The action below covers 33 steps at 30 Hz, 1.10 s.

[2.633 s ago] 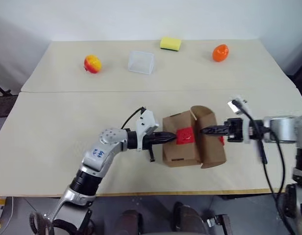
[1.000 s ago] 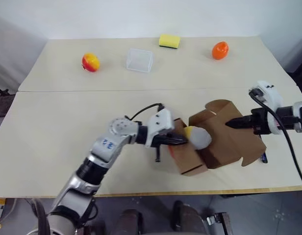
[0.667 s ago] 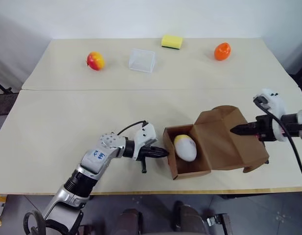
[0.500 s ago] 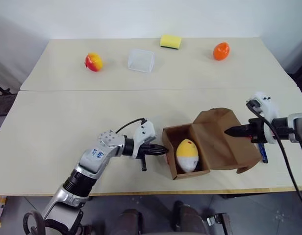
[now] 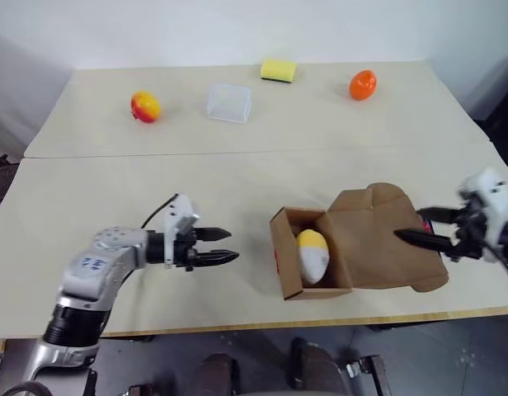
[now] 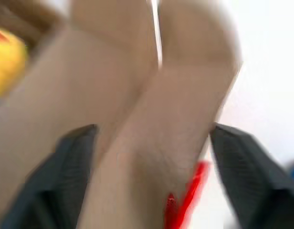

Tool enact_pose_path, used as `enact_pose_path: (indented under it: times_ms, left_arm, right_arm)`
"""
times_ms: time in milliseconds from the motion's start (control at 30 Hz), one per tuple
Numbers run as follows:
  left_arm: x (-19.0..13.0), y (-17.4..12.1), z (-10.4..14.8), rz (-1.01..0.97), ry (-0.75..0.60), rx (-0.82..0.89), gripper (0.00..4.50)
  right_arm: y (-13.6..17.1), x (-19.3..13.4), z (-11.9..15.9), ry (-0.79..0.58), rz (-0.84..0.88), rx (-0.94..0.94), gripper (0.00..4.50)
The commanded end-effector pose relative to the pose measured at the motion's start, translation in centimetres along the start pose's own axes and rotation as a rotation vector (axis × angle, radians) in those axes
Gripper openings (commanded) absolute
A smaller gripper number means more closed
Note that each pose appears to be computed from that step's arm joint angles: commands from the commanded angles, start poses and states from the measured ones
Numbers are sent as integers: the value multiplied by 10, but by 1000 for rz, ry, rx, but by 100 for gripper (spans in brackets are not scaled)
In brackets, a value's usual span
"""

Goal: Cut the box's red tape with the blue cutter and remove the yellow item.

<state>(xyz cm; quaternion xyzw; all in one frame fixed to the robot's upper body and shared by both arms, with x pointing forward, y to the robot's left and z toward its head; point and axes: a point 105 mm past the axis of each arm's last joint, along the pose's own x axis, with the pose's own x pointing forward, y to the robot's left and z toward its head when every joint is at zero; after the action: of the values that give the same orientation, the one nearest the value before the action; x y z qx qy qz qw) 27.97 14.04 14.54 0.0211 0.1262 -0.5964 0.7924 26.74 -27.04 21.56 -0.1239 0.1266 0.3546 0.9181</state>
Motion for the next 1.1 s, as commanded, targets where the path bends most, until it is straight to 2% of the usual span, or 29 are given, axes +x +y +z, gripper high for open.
enact_pose_path:
  times_ms: [33, 67, 200, 400, 600, 767, 833, 900, 967, 1100]
  left_arm:
    - [-66, 18, -8, 134, 71, -27, 434]
    - [-74, 17, -8, 134, 89, -34, 448]
    - [-81, 17, 7, 104, 79, -22, 448]
    - [-48, 11, 28, -12, 69, 45, 448]
    - [-8, 7, 60, -120, 0, 219, 448]
    - [50, -15, 84, -304, -43, 278, 448]
    - [81, -28, 87, -387, -39, 282, 448]
    - [99, -36, 88, -434, -32, 290, 448]
    - [136, -41, 88, -464, -19, 344, 448]
    - [180, -46, 91, -452, -17, 455, 448]
  right_arm:
    - [14, -35, 18, -145, 96, -232, 450]
    - [18, -36, 16, -146, 106, -245, 450]
    - [48, -34, 22, -204, 229, -238, 450]
    - [84, -25, 9, -200, 282, -281, 450]
    - [83, -31, 13, -254, 181, -270, 450]
    - [75, -54, 6, -208, 81, -270, 450]
    - [71, -64, 2, -195, 30, -255, 450]
    - [70, -69, -1, -184, 1, -253, 450]
    - [68, -79, -5, -168, -56, -248, 450]
    - [71, -84, -8, -165, -98, -239, 450]
